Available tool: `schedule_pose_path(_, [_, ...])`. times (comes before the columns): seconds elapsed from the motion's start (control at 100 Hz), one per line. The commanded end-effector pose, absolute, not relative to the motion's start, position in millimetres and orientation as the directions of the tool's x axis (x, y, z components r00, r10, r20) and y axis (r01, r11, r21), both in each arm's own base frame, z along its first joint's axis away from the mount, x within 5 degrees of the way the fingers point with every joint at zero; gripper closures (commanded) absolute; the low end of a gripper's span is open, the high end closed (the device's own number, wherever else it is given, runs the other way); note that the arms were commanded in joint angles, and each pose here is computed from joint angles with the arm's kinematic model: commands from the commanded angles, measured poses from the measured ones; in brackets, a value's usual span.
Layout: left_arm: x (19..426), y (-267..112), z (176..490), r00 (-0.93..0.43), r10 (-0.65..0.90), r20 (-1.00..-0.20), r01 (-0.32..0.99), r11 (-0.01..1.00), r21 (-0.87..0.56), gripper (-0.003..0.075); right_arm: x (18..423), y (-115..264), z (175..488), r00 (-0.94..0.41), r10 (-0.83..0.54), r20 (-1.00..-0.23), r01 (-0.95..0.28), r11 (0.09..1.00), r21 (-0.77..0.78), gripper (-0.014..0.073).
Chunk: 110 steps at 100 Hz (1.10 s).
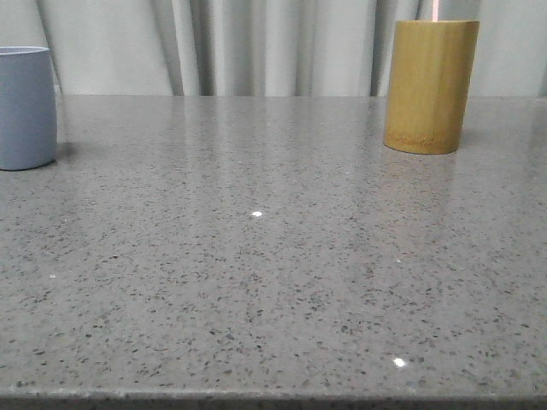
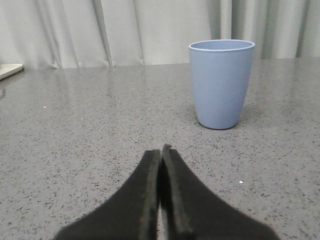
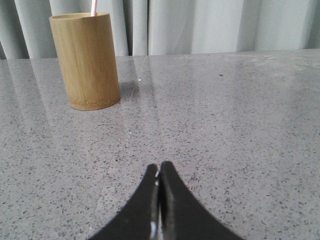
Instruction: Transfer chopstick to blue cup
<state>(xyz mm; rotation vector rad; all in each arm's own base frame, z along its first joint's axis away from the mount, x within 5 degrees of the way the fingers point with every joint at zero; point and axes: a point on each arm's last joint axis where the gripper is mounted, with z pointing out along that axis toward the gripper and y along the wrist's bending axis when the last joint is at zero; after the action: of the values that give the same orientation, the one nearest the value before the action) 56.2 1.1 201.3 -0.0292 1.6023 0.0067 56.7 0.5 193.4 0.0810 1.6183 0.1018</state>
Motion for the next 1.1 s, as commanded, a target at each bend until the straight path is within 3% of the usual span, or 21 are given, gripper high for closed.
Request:
schedule_pose_path(0.0, [54,1,208,0.084,-0.024,-0.996,-0.024,0.999,-0.026,0.0739,55,1,201,0.039,0.101,-0.994,-0.025,0.995,0.1,0.0656])
schedule_pose_path(0.75, [52,2,217,0.156,-0.024,-0.987,-0.024,0.999,-0.028,0.0739,55,1,204,0.076,0.101,-0.992,-0.032,0.995,0.099,0.0656])
schedule_pose_path(0.91, [48,1,234,0.182,-0.061,-0.981,-0.015,0.998,-0.065,0.0739,54,1,211,0.107,0.117,-0.987,-0.038,0.993,0.114,0.0656])
schedule_pose_path(1.089, [39,-1,269,0.116,-0.071,-0.991,-0.001,0.997,-0.072,0.0739,49,1,237,0.091,0.185,-0.978,-0.043,0.982,0.182,0.0656])
